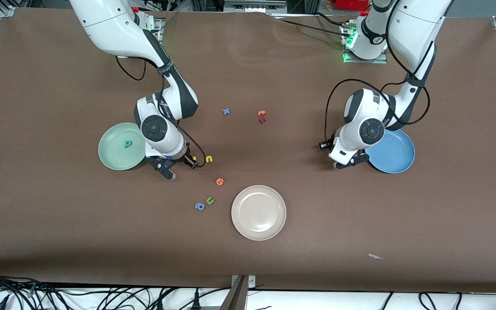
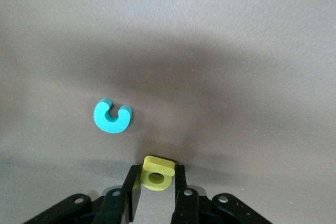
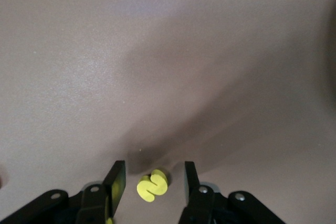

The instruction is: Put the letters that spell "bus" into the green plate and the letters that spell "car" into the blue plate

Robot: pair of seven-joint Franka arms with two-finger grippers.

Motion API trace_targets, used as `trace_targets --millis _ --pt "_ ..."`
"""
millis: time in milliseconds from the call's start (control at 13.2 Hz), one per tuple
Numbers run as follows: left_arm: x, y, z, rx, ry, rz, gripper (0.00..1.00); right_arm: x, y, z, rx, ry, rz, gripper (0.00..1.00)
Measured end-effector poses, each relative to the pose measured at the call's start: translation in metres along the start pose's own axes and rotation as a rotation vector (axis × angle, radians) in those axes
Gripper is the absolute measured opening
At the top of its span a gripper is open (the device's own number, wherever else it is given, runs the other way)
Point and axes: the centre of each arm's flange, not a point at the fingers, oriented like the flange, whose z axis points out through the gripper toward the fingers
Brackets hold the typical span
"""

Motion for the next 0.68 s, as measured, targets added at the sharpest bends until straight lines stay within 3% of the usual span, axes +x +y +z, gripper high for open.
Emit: trace_targets --millis 379,607,682 --pt "0.016 -0.025 -0.095 -0.004 -0.013 -0.020 0.30 -0.009 -0.003 0.011 -0.002 0.001 -0.011 0.54" --pt "0.038 -0.080 -0.146 -0.024 -0.023 -0.003 0.30 -0.010 -0.004 0.010 -0.002 0.001 -0.013 0.53" --pt "0.049 -0.106 -0.151 -0.034 -0.027 0.005 0.30 -0.010 -0.004 0.010 -0.001 0.002 -0.013 0.49"
